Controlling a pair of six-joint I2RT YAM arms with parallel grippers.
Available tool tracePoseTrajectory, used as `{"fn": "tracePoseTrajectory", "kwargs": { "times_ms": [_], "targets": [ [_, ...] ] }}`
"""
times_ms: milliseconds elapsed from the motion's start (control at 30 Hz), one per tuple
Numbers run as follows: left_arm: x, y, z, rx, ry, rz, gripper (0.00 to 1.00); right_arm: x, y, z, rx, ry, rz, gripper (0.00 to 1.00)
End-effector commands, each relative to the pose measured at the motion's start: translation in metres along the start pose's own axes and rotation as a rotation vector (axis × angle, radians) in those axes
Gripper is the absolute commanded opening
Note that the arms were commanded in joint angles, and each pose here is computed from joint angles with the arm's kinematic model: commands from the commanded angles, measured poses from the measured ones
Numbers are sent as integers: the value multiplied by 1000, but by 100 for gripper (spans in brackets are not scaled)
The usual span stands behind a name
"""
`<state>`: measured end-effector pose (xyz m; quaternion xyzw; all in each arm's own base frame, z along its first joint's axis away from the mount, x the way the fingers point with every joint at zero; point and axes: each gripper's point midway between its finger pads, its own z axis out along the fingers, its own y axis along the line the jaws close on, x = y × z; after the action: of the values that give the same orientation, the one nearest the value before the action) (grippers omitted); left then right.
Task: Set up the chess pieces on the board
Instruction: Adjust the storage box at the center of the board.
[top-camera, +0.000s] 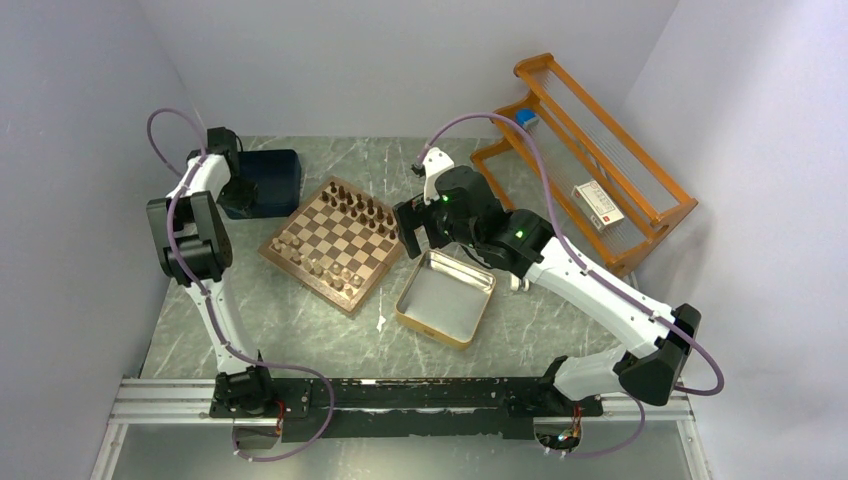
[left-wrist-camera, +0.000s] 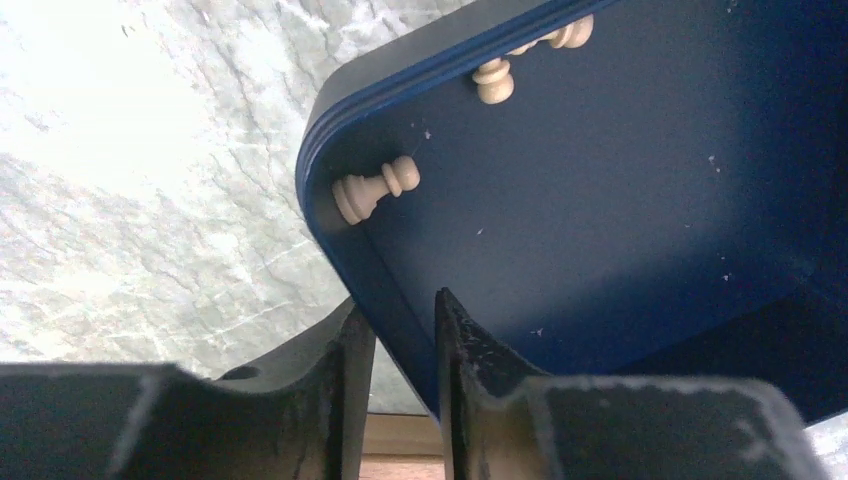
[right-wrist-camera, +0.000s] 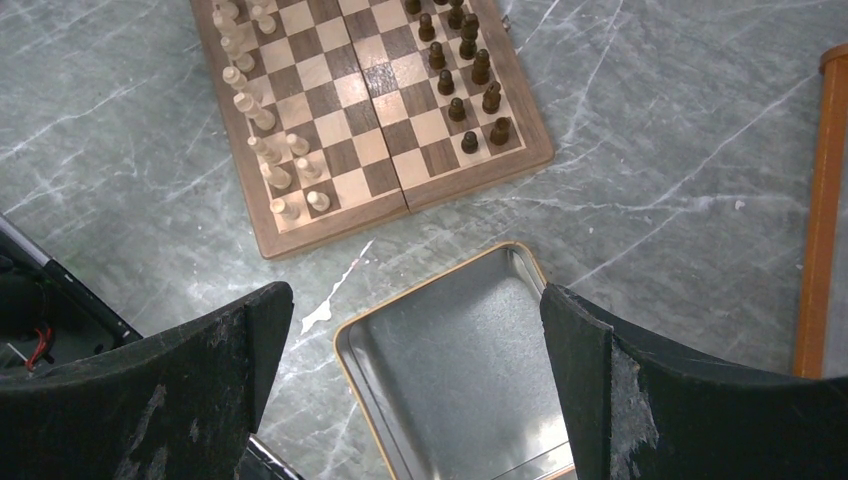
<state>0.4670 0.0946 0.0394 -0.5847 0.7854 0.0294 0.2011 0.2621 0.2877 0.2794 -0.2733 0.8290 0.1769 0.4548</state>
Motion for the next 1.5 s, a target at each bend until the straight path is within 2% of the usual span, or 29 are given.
{"fn": "tracePoseTrajectory", "kwargs": {
  "times_ms": [0,233,467,567,800,1067,1300,1467],
  "targets": [
    [-20,-8,-7,5,-82,62,28,-6,-3,3,16,-24,-4,100],
    [-59,-22,-15,90,-153,279,6,-4,-5,3,27,-25,-8,100],
    [-81,-41,-23,169,-223,547,5,-3,-6,3,28,-30,-11,100],
    [-79,-46,-23,195,-209,626,5,-2,-7,3,31,-29,-16,100],
    [-70,-41,-15,182,-147,656,5,1,-10,0,39,-36,-14,100],
    [-43,-26,-4,148,-22,566,5,4,-13,-4,50,-39,-6,100],
    [-24,-32,-4,213,56,506,6,6,-13,-5,50,-44,-4,100],
    [-19,-33,-3,218,84,532,5,6,-15,-8,58,-56,-5,100]
  ]
}}
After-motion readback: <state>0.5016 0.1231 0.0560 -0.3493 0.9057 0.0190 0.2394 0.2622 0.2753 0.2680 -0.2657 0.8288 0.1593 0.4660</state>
